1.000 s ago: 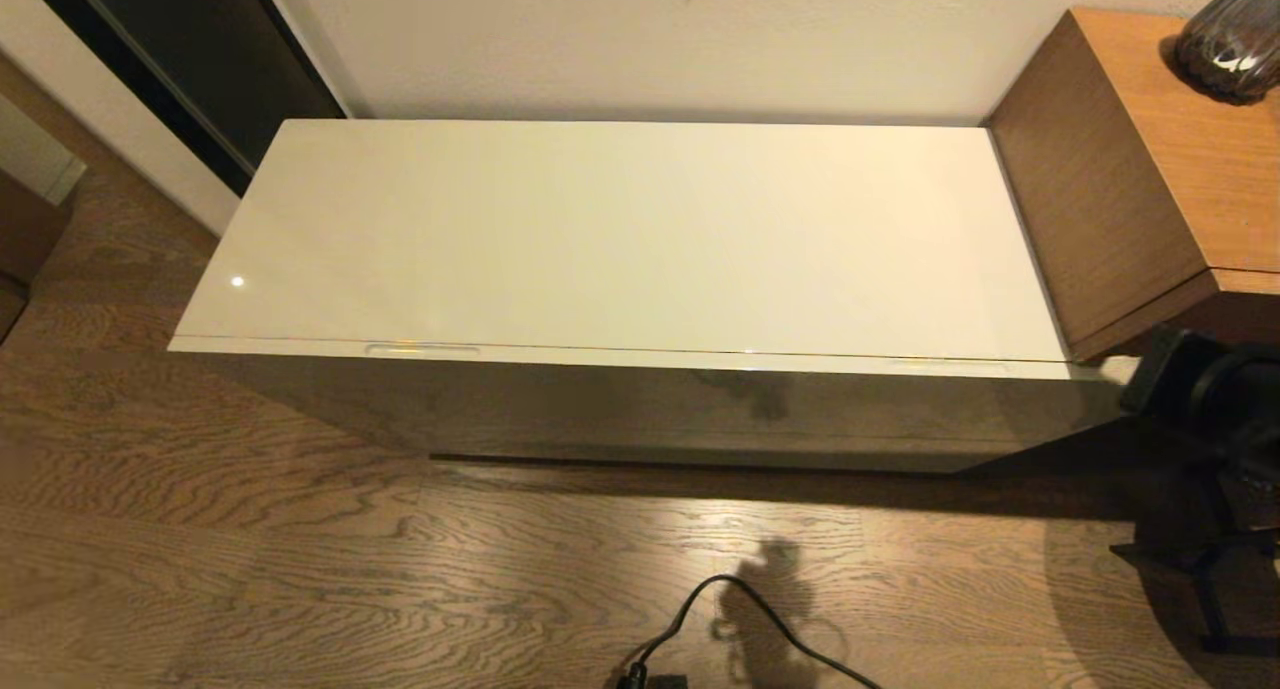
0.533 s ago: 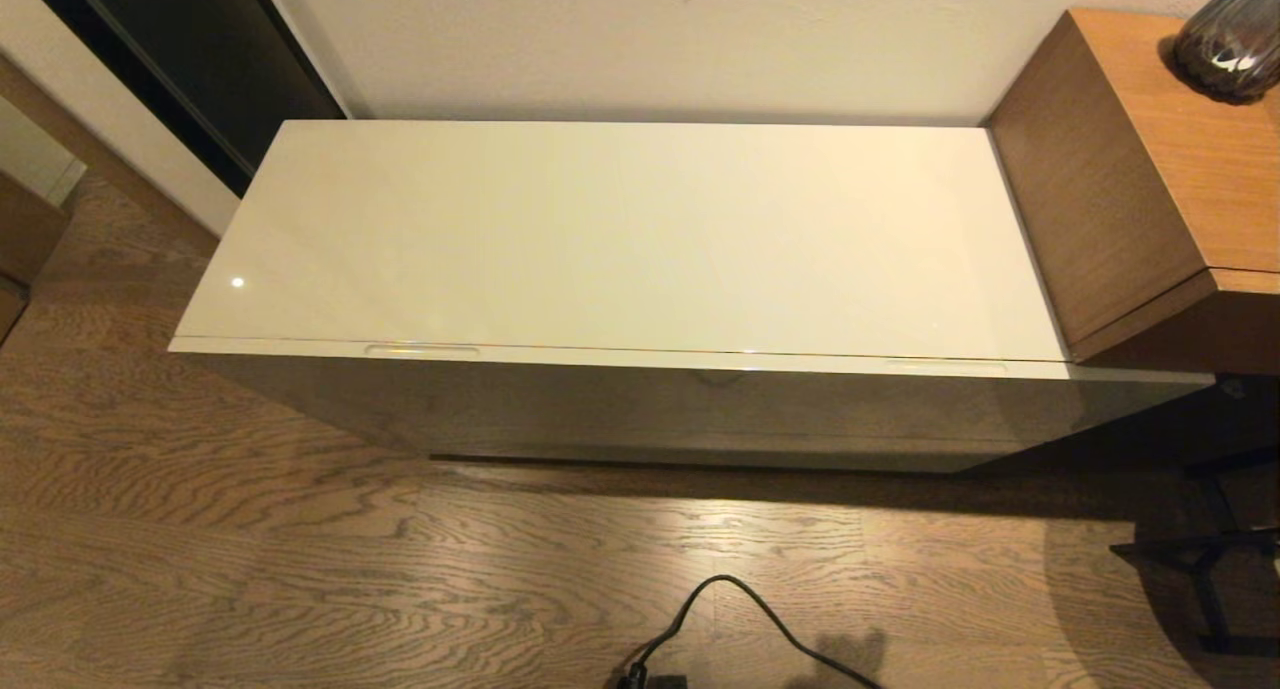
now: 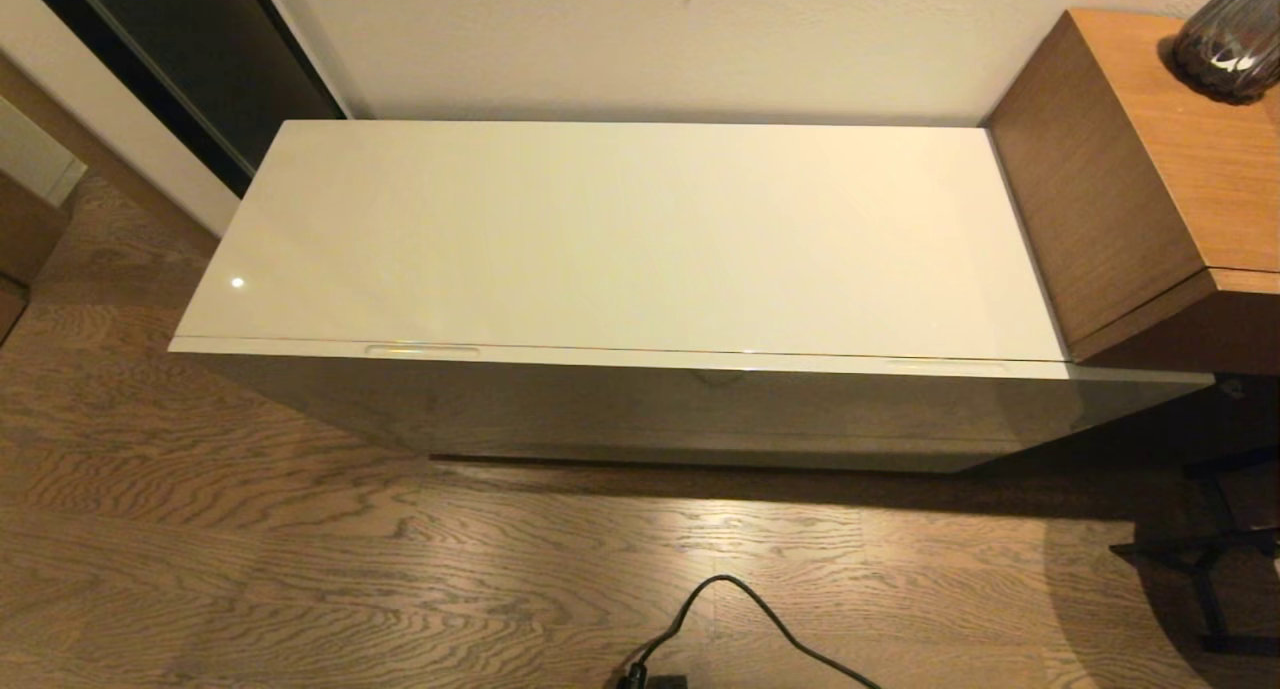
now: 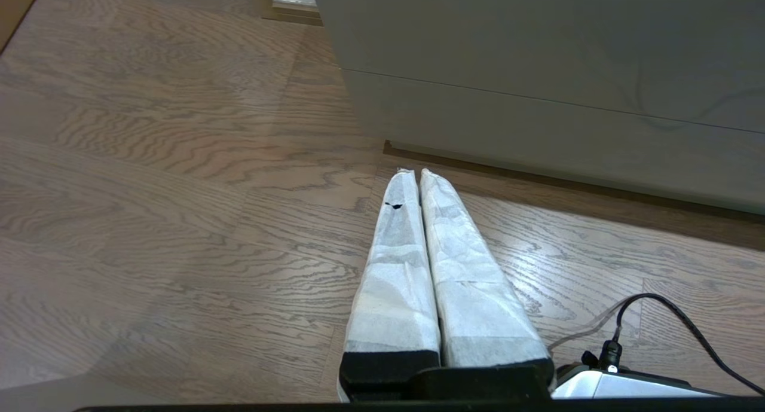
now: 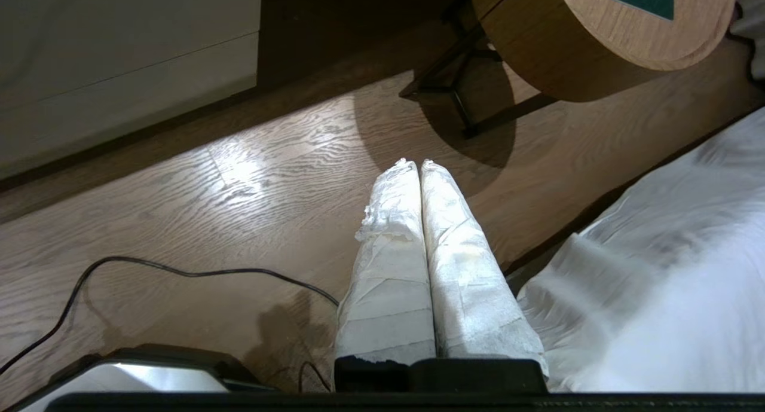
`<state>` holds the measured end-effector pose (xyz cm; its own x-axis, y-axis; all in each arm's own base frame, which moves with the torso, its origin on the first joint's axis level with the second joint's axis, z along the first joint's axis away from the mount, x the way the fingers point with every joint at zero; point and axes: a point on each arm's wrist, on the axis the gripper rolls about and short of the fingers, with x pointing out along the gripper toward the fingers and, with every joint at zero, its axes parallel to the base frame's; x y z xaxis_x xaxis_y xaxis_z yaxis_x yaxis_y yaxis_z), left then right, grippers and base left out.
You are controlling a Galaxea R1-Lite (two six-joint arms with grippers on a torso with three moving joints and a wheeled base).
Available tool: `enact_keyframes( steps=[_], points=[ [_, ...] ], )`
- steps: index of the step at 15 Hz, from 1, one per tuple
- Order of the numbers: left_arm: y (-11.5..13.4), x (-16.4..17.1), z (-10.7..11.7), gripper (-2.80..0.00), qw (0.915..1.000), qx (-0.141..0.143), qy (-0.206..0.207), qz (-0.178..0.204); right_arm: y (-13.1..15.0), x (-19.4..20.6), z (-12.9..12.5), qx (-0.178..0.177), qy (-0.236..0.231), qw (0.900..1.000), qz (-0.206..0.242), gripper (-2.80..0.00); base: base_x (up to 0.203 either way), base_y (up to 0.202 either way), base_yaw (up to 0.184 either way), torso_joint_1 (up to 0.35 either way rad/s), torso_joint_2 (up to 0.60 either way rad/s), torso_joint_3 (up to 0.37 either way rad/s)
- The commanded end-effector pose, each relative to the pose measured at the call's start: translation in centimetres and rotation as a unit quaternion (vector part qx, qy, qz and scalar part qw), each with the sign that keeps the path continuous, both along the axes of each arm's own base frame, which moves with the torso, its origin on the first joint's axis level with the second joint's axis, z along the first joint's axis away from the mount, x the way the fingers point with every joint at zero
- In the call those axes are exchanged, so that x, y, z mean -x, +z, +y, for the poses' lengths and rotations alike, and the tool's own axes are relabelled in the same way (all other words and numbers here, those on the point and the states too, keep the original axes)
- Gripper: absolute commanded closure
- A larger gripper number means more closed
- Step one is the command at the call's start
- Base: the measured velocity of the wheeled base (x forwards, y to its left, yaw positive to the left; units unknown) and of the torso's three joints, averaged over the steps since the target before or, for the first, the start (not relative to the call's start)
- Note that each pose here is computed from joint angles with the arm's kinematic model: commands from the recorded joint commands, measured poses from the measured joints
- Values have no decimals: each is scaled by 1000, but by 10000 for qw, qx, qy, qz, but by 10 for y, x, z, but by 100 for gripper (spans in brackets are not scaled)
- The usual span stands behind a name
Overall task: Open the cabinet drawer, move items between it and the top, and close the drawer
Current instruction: Open the drawer
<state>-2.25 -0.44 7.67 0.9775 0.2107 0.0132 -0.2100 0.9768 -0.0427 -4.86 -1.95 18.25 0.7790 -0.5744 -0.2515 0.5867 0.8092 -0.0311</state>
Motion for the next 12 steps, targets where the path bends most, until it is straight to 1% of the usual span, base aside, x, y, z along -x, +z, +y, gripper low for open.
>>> enact_keyframes(
  steps=[1,4,6,7,8,10,11,12],
  points=[
    [-1,3,-1,0,9998,-28,4,-186,-5,9,2,-198,297,9991,244,0,0,0,0,0,0,0],
    [-1,3,-1,0,9998,-28,4,-186,-12,14,8,-757,526,9943,533,0,0,0,0,0,0,0],
    [-1,3,-1,0,9998,-28,4,-186,-13,19,21,-1217,625,9881,696,0,0,0,0,0,0,0],
    [-1,3,-1,0,9998,-28,4,-186,-15,19,26,-1404,800,9841,732,0,0,0,0,0,0,0],
    [-1,3,-1,0,9998,-28,4,-186,-15,17,27,-1412,863,9840,667,0,0,0,0,0,0,0],
    [-1,3,-1,0,9998,-28,4,-186,-9,10,18,-1220,1162,9847,456,0,0,0,0,0,0,0],
    [-1,3,-1,0,9998,-28,4,-186,-7,5,14,-1184,1215,9848,375,0,0,0,0,0,0,0],
    [-1,3,-1,0,9998,-28,-3,-186,-12,3,13,-1164,1236,9846,421,0,0,0,0,0,0,0]
  ],
)
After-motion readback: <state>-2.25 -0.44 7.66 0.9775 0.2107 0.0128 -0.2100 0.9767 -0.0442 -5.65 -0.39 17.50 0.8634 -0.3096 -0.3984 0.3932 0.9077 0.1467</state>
